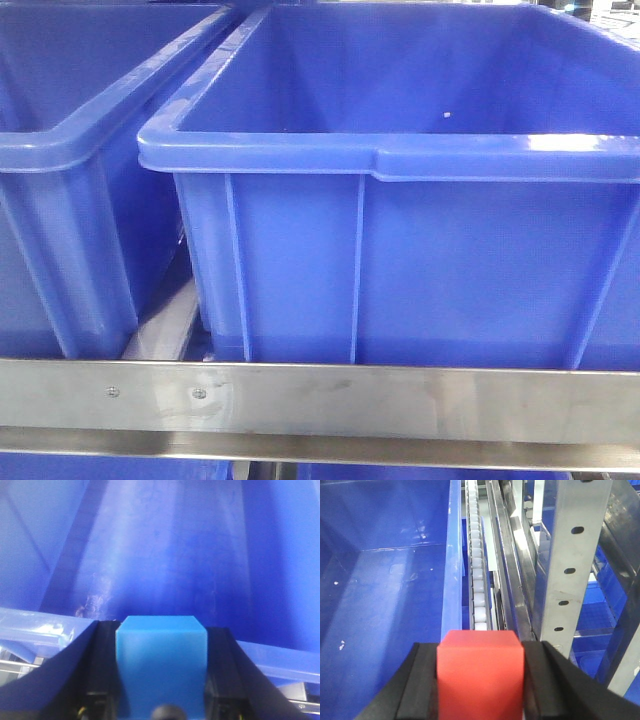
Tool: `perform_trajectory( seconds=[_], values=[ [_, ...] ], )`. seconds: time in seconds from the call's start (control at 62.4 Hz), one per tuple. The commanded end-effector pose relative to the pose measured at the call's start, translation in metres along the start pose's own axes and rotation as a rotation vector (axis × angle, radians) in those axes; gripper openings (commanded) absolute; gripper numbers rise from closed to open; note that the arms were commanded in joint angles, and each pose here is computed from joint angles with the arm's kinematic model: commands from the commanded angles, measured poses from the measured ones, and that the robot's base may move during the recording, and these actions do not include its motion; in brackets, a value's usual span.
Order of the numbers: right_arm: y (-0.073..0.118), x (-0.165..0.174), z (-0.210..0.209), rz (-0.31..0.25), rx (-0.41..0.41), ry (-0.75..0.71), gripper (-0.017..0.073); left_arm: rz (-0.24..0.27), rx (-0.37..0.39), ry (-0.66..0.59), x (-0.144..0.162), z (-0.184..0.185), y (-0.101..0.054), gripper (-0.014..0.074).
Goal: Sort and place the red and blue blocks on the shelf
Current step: 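Extend both grippers with the cubes over the blue bins on the shelf, then lower the blue cube and red cube down into the blue bins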
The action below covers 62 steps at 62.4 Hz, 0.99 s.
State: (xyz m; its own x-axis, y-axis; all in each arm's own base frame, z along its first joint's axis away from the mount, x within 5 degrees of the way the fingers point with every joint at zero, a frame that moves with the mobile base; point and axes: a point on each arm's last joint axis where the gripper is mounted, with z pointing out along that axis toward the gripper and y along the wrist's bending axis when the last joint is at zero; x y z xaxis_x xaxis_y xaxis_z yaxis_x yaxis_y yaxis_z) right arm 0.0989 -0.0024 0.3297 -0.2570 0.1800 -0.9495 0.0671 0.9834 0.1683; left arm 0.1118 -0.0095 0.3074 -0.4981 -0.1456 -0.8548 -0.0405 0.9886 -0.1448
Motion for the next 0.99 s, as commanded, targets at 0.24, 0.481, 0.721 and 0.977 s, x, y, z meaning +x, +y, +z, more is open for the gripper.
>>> perform_trajectory(
  seconds=[0.24, 0.481, 0.721, 0.977],
  values=[
    [0.0014, -0.0163, -0.0033, -0.008, -0.003, -0.111, 0.0057, 0.000, 0.031, -0.097, -0.0141, -0.0049, -0.0035, 0.0134],
    [0.0014, -0.0163, -0.0033, -0.008, -0.003, -0.111, 0.0057, 0.000, 0.031, -0.097, -0.0141, -0.0049, -0.0035, 0.0134],
    [0.0014, -0.0163, -0.0033, -0.008, -0.003, -0.111, 0.0057, 0.000, 0.031, -0.097, -0.0141, -0.0049, -0.0035, 0.0134],
    [0.0014, -0.0163, -0.0033, -0.008, -0.003, -0.111, 0.0057, 0.000, 0.031, -0.097, -0.0141, -0.0049, -0.0035, 0.0134]
  ],
)
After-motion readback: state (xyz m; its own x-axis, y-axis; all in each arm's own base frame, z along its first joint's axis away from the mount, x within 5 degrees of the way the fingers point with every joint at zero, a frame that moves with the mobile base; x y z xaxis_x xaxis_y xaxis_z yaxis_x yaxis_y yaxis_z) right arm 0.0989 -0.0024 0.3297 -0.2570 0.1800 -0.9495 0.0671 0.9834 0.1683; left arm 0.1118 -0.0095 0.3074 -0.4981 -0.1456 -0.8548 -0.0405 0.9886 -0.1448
